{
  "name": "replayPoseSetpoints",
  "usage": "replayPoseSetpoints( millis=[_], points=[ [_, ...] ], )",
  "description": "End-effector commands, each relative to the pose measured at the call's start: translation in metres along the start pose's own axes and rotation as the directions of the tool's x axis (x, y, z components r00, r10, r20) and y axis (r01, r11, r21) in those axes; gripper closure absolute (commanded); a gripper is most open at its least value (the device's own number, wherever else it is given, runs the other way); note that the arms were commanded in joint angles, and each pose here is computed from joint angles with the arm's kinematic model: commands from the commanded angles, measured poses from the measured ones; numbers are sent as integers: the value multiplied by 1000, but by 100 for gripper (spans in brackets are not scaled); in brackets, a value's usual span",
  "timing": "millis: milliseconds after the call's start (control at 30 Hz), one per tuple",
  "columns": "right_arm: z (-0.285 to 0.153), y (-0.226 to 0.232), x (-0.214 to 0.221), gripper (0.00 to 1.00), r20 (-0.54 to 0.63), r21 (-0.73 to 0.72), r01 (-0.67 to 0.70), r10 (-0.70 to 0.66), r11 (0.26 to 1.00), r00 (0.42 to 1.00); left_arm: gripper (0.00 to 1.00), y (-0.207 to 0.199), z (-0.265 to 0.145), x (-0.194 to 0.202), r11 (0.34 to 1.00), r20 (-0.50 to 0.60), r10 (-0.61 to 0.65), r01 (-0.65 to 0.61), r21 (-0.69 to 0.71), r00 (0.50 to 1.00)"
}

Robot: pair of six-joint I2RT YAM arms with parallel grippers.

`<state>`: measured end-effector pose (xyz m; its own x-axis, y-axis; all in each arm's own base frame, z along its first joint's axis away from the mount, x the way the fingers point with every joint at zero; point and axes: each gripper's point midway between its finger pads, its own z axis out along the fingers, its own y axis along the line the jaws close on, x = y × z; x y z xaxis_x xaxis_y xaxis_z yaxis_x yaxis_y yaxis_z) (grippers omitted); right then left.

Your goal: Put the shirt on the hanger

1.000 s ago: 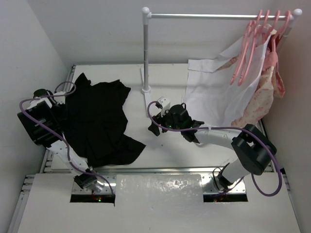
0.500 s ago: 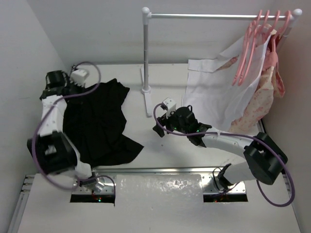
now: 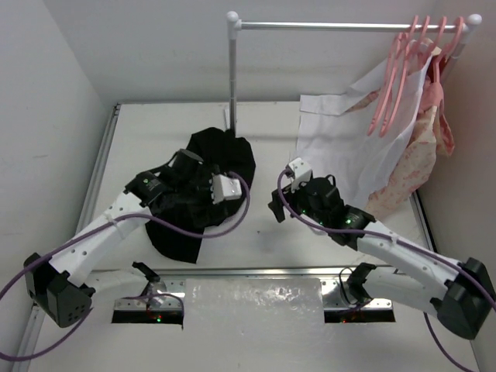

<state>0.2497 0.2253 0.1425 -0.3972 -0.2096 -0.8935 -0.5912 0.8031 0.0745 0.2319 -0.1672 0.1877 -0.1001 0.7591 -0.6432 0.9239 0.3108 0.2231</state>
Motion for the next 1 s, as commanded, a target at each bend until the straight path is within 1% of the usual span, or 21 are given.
replayPoseSetpoints(
  millis=[0,67,100,133,167,200,233,300,333,367,400,433,467,500,533,600,633,700,733,867,967],
  points=[
    [-25,-37,12,12,-39,176,-2,9,984,999,7,-34,1,-6,992,-4,79,-78,104,997],
    [-30,-45,3,14,-11,206,7,-5,978,1000,6,-38,-1,-19,987,39,103,-107,118,994],
    [-30,-46,-4,17,2,213,9,-9,977,1000,6,-28,-9,-29,991,73,111,-116,65,991],
    [-29,-46,-7,24,0,213,24,-24,977,1000,6,4,-15,-45,992,116,94,-82,-101,989],
    [-24,-45,-7,34,-17,209,33,-30,977,999,6,26,-26,-53,975,162,70,-33,-221,984],
    [-19,-40,-18,54,-4,186,35,-34,982,999,0,61,-46,-46,927,198,26,51,-372,980],
    [-14,-38,-20,63,-12,174,43,-41,984,999,0,92,-64,-50,855,242,-4,129,-502,970],
    [6,-32,-28,75,-15,135,39,-37,990,999,5,131,-70,-34,773,188,-98,194,-604,977],
    [14,-31,-29,74,-15,118,1,1,993,1000,7,138,-64,-31,795,197,-135,225,-564,971],
    [23,-40,-34,73,-6,114,-52,53,992,999,12,143,-55,-22,811,205,-217,293,-507,954],
    [42,-40,-38,69,0,75,-98,99,992,995,14,173,-50,-1,781,202,-318,377,-499,926],
    [52,-29,-39,61,-11,-2,-163,163,987,987,16,179,-43,5,775,224,-388,448,-445,894],
    [62,-33,-45,55,2,-7,-178,178,984,984,17,197,-26,20,760,201,-448,490,-427,871],
    [79,-33,-44,48,-18,-7,-176,176,984,984,17,208,-21,35,738,191,-488,519,-431,852],
    [88,-30,-43,37,-26,-30,-176,175,984,984,15,216,-11,41,730,181,-503,527,-435,845],
    [106,-25,-55,30,-3,-62,-190,190,980,982,8,227,22,60,726,132,-549,549,-414,825],
    [121,-22,-42,27,-45,-77,-206,203,976,978,7,232,31,64,716,131,-565,563,-412,814],
    [136,-14,-49,24,-47,-97,-185,181,978,982,5,247,55,77,705,99,-596,578,-412,797],
    [146,-6,-38,24,-76,-103,-146,139,984,987,4,256,59,82,694,96,-595,571,-438,798],
    [159,24,-39,20,-60,-170,-31,21,985,998,1,278,94,109,681,44,-618,562,-470,785],
    [173,37,-32,19,-88,-209,-51,33,977,996,1,285,116,124,684,15,-623,554,-475,782]
  ],
)
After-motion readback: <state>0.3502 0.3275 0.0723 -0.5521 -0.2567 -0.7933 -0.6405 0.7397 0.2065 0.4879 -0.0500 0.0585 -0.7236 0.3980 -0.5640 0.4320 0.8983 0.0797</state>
